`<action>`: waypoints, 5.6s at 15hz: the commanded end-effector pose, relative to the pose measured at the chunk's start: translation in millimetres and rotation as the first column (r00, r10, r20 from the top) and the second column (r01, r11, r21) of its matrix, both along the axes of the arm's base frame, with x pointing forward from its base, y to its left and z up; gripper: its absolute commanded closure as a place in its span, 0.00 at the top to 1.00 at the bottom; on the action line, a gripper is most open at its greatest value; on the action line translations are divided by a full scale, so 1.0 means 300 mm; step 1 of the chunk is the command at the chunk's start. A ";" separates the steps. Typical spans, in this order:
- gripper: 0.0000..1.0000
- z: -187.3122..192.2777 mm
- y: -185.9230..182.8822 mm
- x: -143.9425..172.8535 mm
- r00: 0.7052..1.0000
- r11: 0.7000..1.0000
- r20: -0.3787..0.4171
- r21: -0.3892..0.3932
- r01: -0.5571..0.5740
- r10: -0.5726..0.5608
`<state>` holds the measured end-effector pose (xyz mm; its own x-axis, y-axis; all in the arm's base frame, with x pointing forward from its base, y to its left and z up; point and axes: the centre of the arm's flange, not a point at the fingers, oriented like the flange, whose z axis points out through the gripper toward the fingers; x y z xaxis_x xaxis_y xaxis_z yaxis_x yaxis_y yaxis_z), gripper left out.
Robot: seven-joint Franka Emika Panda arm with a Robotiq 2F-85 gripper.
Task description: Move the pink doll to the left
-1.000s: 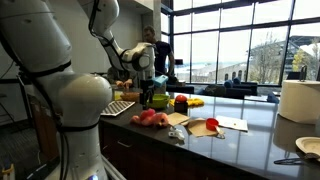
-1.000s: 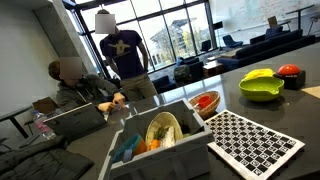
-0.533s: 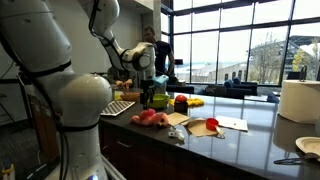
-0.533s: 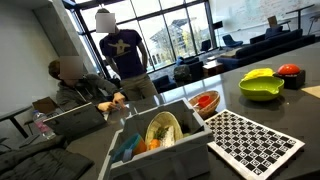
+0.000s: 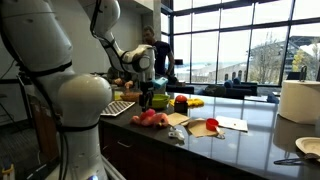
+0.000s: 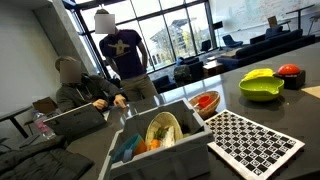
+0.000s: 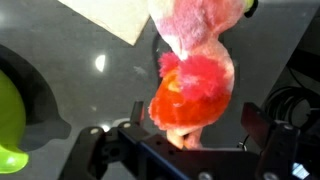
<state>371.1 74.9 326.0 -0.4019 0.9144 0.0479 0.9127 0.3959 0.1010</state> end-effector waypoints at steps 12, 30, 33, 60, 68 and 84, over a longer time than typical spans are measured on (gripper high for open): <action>1.00 -0.243 -0.087 -0.027 0.998 0.998 -0.043 -0.049 -0.038 0.036; 0.04 -0.201 -0.069 -0.018 0.998 0.997 -0.021 -0.050 -0.053 0.052; 0.05 -0.160 -0.028 -0.020 0.997 0.995 -0.023 -0.058 -0.078 0.077; 0.05 -0.041 0.431 0.066 0.434 0.409 -0.113 -0.194 -0.892 0.894; 0.05 -0.098 0.519 0.063 0.291 0.280 -0.083 -0.124 -0.952 0.953; 0.82 -0.177 0.665 0.014 0.218 0.211 -0.097 -0.075 -0.975 0.971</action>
